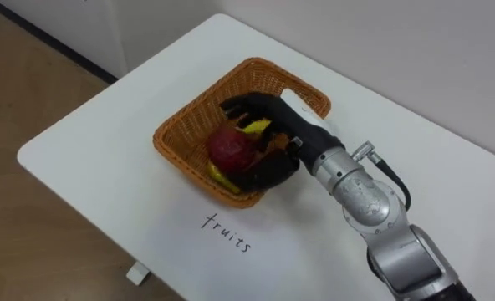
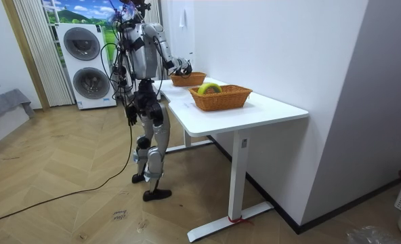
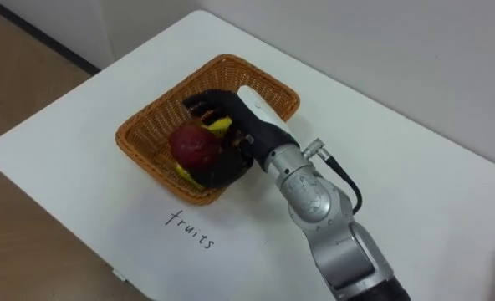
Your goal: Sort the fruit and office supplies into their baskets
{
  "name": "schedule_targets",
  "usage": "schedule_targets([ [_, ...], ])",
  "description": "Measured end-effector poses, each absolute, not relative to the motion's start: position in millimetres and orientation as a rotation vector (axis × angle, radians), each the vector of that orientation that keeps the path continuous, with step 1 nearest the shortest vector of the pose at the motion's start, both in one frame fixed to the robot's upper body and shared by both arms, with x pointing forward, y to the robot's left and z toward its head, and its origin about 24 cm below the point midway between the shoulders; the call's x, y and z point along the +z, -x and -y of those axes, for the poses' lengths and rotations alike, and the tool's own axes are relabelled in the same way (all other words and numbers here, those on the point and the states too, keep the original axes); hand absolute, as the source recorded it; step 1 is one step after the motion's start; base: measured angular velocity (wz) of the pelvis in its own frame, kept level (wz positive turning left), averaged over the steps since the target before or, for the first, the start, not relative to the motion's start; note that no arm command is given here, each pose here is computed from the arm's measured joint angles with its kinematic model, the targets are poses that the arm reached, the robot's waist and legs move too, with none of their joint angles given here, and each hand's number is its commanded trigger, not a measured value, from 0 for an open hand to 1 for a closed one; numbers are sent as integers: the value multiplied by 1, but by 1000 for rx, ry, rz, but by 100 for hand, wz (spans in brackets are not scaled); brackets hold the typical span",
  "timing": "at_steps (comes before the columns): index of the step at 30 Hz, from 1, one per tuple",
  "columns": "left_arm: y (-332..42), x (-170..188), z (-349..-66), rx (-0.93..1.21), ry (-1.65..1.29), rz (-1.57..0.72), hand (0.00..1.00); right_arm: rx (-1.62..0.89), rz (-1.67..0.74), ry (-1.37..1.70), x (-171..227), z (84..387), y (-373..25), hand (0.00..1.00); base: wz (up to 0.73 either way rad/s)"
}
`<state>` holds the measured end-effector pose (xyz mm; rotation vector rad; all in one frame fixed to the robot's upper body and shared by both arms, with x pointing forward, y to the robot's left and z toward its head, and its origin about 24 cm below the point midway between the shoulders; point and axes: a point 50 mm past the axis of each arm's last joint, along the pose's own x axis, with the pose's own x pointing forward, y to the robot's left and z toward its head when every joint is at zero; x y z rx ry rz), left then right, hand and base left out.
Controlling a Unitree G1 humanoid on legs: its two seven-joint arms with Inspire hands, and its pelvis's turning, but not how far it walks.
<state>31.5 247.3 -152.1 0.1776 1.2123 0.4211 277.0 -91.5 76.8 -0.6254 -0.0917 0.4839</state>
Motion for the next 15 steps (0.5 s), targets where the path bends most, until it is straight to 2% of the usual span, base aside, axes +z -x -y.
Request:
schedule_targets([
  [15, -34, -152, -245, 415, -168, -1205, 0, 473, 93, 639, 77, 93, -278, 0, 0],
])
